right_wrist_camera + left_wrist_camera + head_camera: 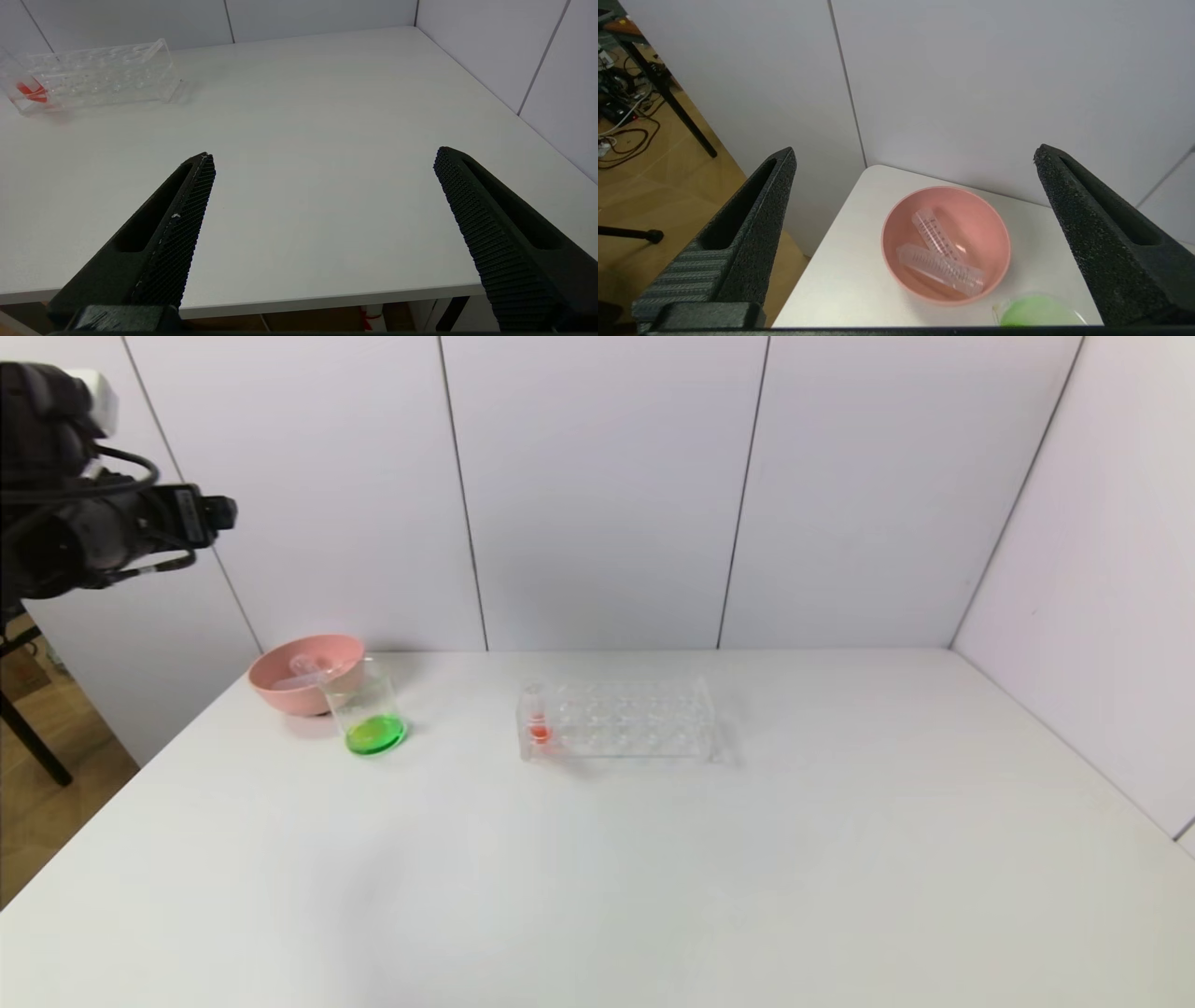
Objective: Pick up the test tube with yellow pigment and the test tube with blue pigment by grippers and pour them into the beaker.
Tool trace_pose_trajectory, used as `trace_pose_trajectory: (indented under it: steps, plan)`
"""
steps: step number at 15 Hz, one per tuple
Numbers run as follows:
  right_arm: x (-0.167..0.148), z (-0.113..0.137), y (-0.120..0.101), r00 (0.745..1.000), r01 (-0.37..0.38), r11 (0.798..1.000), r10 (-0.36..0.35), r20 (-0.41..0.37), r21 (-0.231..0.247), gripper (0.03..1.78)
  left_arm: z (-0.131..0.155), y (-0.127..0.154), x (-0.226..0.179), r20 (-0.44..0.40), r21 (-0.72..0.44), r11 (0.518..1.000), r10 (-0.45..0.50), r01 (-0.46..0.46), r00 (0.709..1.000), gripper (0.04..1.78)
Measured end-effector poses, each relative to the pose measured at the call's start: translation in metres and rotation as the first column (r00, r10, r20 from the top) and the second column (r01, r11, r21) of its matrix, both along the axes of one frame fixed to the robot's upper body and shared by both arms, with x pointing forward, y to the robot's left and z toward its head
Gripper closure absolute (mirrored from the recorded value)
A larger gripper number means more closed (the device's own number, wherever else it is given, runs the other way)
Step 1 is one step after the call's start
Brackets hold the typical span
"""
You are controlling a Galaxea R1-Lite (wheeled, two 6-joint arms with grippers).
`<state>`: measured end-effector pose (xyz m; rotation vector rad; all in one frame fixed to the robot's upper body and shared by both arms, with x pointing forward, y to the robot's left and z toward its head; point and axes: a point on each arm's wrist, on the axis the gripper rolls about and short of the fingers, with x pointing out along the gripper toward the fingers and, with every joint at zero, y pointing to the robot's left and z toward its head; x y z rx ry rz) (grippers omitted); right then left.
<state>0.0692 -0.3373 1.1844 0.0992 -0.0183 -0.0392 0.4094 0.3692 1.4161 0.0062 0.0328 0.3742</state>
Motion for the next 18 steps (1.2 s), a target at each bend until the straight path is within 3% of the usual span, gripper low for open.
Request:
trace_pose_trajectory:
  steps: [5, 7, 10, 13, 18]
  plan:
    - [0.0, 0.0, 0.0, 1.0, 0.0, 1.0, 0.0, 0.0, 0.0, 0.1, 0.037, -0.02, -0.196, 0.105, 0.067, 0.997, -0.049, 0.043, 0.993, 0.04]
    - [0.0, 0.0, 0.0, 1.0, 0.0, 1.0, 0.0, 0.0, 0.0, 0.1, 0.028, -0.027, -0.27, 0.125, 0.095, 0.993, -0.08, 0.068, 0.989, 0.04]
    - [0.0, 0.0, 0.0, 1.0, 0.0, 1.0, 0.0, 0.0, 0.0, 0.1, -0.013, -0.033, -0.354, 0.087, 0.129, 0.984, -0.138, 0.126, 0.987, 0.04]
    - [0.0, 0.0, 0.0, 1.0, 0.0, 1.0, 0.0, 0.0, 0.0, 0.1, -0.068, -0.034, -0.381, 0.008, 0.133, 0.98, -0.152, 0.15, 0.988, 0.04]
    - [0.0, 0.0, 0.0, 1.0, 0.0, 1.0, 0.0, 0.0, 0.0, 0.1, -0.162, -0.032, -0.353, -0.02, 0.125, 0.978, -0.168, 0.169, 0.986, 0.04]
